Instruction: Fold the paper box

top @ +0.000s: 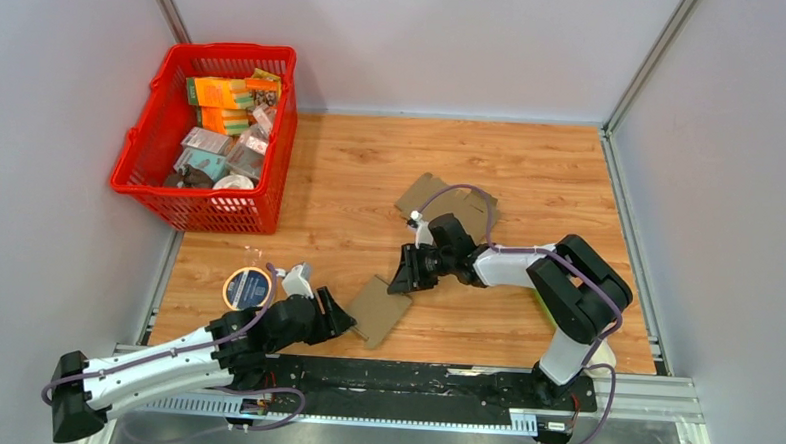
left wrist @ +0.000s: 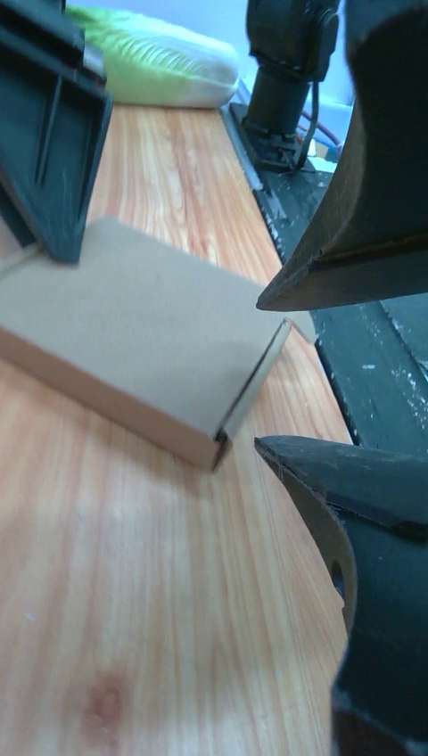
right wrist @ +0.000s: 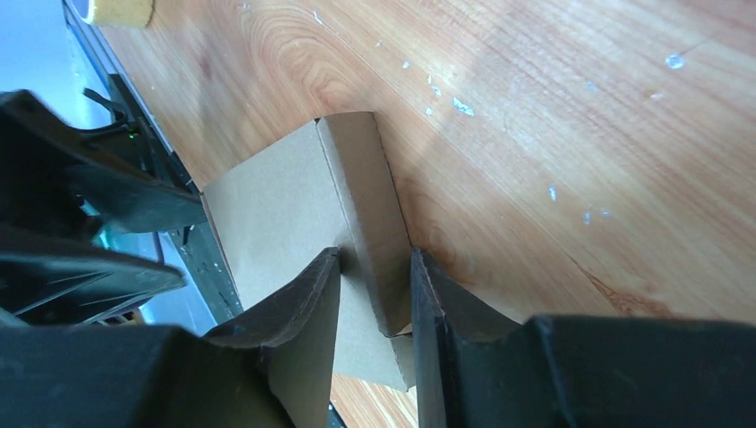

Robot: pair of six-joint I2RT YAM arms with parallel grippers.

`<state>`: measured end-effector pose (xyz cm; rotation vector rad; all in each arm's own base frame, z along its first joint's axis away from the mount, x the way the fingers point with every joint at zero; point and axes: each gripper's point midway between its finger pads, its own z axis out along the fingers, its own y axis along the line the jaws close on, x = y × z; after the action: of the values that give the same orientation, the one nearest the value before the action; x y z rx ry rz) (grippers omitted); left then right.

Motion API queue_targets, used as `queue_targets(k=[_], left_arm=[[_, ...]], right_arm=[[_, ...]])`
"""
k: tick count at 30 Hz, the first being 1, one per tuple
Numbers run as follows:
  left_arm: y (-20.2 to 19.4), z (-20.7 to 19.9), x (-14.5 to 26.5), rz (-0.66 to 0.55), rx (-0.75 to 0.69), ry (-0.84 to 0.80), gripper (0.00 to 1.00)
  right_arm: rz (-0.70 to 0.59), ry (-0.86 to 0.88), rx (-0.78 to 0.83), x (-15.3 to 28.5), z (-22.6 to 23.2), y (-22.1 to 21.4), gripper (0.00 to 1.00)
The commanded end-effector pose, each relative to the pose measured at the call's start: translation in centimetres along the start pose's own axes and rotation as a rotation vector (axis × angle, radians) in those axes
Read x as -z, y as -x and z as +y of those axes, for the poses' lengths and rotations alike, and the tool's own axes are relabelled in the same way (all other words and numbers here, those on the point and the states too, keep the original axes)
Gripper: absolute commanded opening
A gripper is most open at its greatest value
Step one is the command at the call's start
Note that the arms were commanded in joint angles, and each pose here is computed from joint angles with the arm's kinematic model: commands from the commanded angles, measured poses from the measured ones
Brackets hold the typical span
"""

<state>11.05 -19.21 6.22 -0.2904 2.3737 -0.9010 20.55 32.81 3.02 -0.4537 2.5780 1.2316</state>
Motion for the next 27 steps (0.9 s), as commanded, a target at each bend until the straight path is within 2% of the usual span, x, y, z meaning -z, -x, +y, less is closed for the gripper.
queue_targets(k=[1,7,16,23,27], left_arm=[[-0.5,-0.2,-0.8,0.005,0.208,0.004,0.68],[-0.2,0.1,-1.7,-0.015,0.274,0.061,0.75],[1.8,-3.1,-2.7,-0.113,0.339,-0.115,0.77],[1.1,-1.1,-3.0,-0.102,0.434,-0.036,0.77],[0.7,-1.0,-3.1,-0.079,0.427,0.000,0.77]], right_arm=[[0.014,-0.054,-0.088,-0.2,-3.1,-1.5,0.32],[0.004,-0.018,-0.151,0.2,-4.0,-1.6,0.30],[0.007,0.005,-0.187,0.1,-4.6,-2.1,0.27],[-0.012,0.003,-0.244,0.3,-5.4,-1.9,0.27],[-0.005,0.008,-0.269,0.3,-5.9,-2.1,0.27]])
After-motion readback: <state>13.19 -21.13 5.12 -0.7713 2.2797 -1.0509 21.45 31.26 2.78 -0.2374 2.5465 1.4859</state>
